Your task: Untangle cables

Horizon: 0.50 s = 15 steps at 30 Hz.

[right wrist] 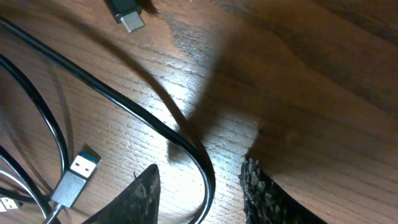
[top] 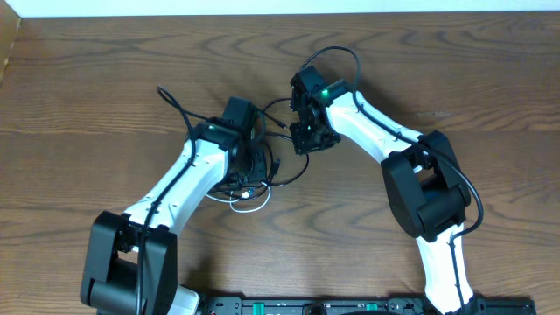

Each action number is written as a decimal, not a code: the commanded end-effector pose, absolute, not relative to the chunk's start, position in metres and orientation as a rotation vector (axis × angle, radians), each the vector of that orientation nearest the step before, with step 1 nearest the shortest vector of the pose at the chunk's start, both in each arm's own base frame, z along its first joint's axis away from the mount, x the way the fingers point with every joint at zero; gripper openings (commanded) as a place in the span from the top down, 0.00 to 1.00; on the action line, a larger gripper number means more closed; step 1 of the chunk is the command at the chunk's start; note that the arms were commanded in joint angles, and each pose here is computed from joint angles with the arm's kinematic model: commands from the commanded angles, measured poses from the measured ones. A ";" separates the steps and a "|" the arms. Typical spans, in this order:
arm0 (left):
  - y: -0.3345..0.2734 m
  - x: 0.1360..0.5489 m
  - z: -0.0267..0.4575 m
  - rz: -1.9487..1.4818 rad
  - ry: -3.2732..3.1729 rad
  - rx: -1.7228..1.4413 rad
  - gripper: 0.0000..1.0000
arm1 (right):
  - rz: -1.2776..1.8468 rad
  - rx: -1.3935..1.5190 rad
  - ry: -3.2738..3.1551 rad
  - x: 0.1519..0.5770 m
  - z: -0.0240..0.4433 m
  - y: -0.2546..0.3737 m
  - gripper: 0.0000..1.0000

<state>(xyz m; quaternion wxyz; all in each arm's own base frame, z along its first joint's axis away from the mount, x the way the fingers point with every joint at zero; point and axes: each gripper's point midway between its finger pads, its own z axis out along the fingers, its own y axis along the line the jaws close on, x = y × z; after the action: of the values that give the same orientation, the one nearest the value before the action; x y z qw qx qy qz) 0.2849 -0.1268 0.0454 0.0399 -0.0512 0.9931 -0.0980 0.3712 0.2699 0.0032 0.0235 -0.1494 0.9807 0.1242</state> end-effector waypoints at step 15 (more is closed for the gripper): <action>-0.138 0.268 0.007 -0.420 3.040 0.101 0.71 | 0.291 -0.418 3.145 0.352 -0.032 0.255 0.61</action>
<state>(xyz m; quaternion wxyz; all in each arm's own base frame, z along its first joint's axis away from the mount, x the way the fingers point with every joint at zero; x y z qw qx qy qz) 0.2729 -0.1377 0.0188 0.0413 0.0201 0.9896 -0.1360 0.3717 0.2697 0.0031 0.0237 -0.1419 0.9818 0.1236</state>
